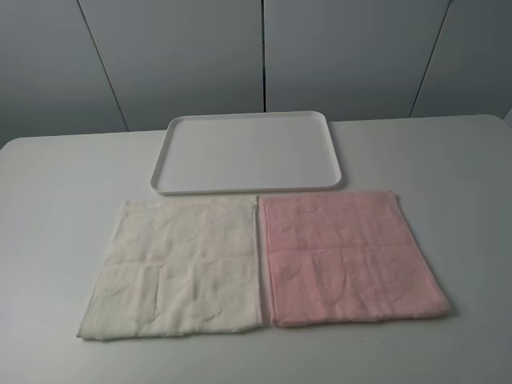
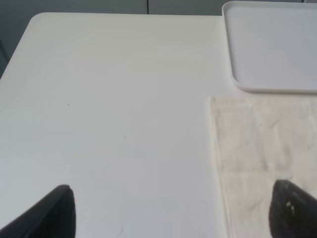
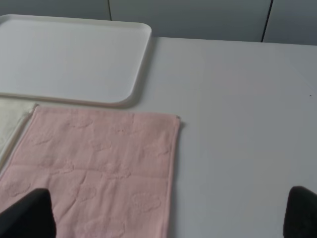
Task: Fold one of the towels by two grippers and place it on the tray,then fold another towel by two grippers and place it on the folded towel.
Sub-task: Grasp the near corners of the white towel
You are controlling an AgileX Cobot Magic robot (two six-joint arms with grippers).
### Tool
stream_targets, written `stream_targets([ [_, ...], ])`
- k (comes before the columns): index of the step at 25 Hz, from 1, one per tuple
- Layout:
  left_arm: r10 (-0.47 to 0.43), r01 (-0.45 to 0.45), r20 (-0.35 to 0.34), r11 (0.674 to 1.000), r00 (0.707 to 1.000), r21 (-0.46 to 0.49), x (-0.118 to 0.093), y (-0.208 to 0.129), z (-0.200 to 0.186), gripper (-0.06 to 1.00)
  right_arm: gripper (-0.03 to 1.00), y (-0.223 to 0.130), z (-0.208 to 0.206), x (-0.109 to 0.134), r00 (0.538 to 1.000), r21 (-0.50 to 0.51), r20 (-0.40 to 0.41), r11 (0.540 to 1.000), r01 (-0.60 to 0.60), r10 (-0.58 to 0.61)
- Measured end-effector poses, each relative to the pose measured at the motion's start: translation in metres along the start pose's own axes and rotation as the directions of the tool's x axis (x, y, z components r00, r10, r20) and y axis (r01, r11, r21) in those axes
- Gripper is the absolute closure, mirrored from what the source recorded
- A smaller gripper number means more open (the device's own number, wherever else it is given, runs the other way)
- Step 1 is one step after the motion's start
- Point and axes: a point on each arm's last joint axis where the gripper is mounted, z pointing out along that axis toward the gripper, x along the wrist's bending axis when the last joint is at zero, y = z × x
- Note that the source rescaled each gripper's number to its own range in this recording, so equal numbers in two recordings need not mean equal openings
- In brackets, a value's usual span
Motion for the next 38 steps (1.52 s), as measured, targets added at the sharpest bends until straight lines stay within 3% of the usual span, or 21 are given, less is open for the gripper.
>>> stream_targets([
  [7,0.0,0.0,0.0,1.0,1.0,0.0,0.0,0.0,0.0,-0.06,-0.03,0.0,0.0,0.002,0.999,-0.002,-0.038,1.0,-0.002,0.002],
  [28,0.002,-0.002,0.0,1.0,1.0,0.0,0.0,0.0,0.0,-0.06,-0.03,0.0,0.0,0.002,0.999,-0.002,-0.041,1.0,-0.014,0.014],
  [32,0.025,-0.025,0.047,1.0,0.999,0.008,-0.004,0.0,0.001,-0.06,-0.03,-0.001,0.0,0.002,0.998,0.007,-0.043,0.999,-0.04,0.04],
  [38,0.052,-0.074,0.155,0.988,0.987,0.139,-0.015,0.019,0.023,-0.06,-0.03,0.013,0.004,0.001,0.998,0.11,-0.043,0.993,-0.05,0.055],
])
